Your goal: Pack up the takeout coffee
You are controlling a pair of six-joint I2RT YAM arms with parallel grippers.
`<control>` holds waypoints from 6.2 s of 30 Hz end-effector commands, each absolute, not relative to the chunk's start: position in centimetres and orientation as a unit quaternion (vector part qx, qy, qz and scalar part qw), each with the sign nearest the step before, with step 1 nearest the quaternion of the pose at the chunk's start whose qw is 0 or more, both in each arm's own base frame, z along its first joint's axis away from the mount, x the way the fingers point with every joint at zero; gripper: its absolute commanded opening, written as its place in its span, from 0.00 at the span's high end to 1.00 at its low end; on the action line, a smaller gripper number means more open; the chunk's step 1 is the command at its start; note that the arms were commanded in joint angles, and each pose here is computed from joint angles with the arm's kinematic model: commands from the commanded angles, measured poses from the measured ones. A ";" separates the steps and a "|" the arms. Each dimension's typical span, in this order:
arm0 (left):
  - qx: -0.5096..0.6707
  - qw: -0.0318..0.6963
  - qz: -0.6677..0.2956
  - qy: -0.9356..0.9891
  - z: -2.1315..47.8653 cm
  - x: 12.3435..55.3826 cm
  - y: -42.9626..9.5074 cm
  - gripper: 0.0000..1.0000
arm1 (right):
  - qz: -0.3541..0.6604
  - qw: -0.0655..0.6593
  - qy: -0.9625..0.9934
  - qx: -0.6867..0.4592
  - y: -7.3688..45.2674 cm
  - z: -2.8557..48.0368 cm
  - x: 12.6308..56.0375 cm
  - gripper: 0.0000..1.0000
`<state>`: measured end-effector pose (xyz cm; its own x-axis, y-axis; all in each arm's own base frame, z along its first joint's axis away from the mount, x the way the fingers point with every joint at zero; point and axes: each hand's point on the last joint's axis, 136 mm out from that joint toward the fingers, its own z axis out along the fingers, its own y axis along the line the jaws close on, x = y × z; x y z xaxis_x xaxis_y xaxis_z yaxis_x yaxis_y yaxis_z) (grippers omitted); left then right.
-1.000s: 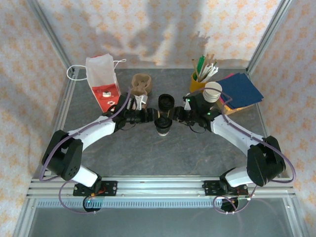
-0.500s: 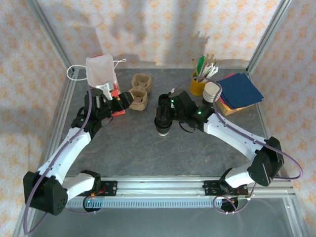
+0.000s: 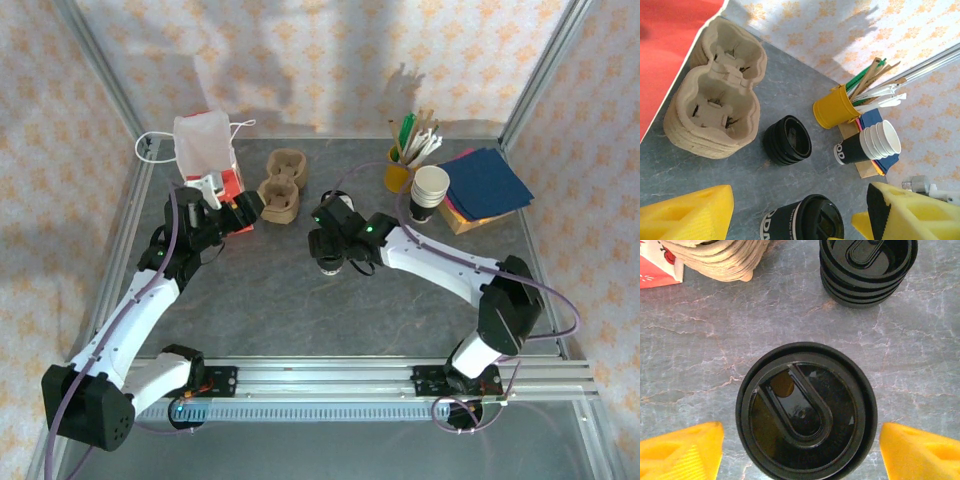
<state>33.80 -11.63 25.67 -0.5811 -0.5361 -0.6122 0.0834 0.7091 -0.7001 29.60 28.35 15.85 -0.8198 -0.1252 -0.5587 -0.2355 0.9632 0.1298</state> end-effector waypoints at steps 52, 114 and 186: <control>-0.156 0.436 -0.339 0.819 24.2 34.1 -10.6 0.30 | -0.008 0.274 0.955 -0.115 26.9 13.1 31.0 0.29; -0.157 0.439 -0.350 0.812 25.4 33.9 -10.7 0.31 | -0.109 0.368 0.887 0.256 -4.9 13.5 34.3 0.20; -0.404 0.395 -0.211 0.797 14.8 42.6 -12.6 0.52 | 0.420 0.409 0.810 -0.026 17.9 29.0 35.1 0.02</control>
